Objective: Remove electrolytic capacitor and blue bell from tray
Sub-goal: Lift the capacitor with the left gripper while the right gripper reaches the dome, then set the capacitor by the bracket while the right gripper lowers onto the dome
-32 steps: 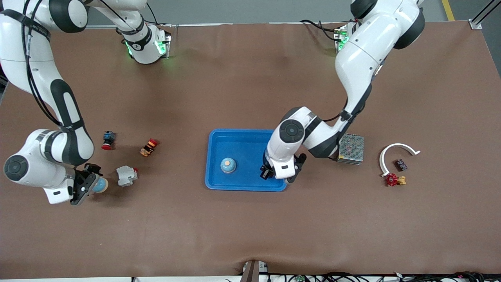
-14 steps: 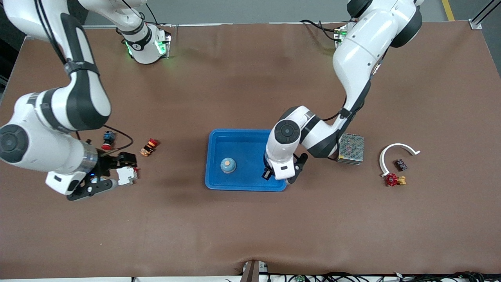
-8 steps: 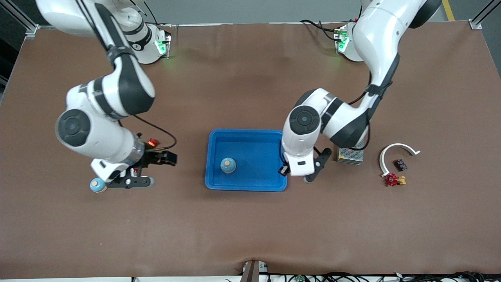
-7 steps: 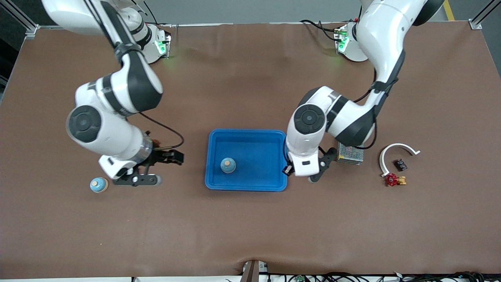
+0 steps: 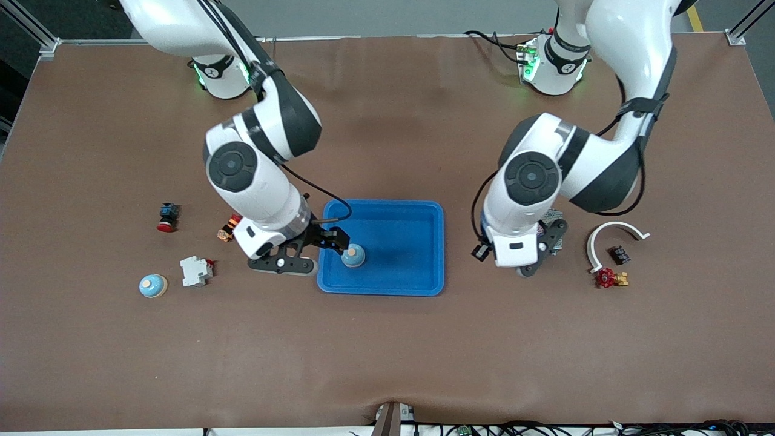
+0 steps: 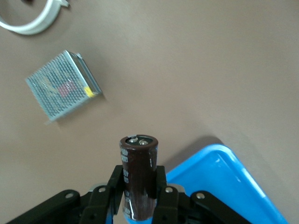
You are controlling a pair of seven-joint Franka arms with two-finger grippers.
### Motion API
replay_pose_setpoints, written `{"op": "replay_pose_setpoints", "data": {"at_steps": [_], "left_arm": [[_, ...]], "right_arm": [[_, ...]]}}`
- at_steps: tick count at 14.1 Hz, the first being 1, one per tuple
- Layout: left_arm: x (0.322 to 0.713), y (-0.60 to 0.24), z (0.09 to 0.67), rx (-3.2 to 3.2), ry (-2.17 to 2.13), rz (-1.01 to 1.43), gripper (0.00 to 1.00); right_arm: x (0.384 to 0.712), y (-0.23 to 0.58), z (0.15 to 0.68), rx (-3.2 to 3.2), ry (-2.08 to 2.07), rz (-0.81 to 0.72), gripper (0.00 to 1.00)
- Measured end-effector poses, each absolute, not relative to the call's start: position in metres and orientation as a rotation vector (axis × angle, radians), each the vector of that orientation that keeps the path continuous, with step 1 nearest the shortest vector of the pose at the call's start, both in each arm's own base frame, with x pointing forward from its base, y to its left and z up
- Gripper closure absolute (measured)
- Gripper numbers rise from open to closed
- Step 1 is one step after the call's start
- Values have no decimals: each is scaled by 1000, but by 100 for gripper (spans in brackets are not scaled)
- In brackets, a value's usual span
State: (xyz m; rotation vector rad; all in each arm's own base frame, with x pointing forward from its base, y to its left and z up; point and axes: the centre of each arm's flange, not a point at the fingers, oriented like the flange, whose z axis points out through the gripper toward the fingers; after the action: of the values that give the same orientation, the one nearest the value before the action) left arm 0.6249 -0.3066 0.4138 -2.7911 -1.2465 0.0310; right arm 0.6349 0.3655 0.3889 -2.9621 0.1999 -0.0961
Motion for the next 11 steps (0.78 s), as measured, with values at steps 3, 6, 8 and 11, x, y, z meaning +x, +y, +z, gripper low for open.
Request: {"op": "replay_pose_setpoints", "data": {"at_steps": [3,6,8,11], "left_arm": [[619,-254,430,-2823,-1165,85,68],[606,-200,442,-2822,-1106,136,68],[597,-171,444,-2820,-1058,158,68],[581,-130,439,-2812,-1001,208,68]], "right_arm": [[639,371,341,-2979,214,-65,0],[641,372,302,-3004,210,-51,0],[639,375,287,-3016,203,-29,0],[632,385,272,-3029,181,-2,0]]}}
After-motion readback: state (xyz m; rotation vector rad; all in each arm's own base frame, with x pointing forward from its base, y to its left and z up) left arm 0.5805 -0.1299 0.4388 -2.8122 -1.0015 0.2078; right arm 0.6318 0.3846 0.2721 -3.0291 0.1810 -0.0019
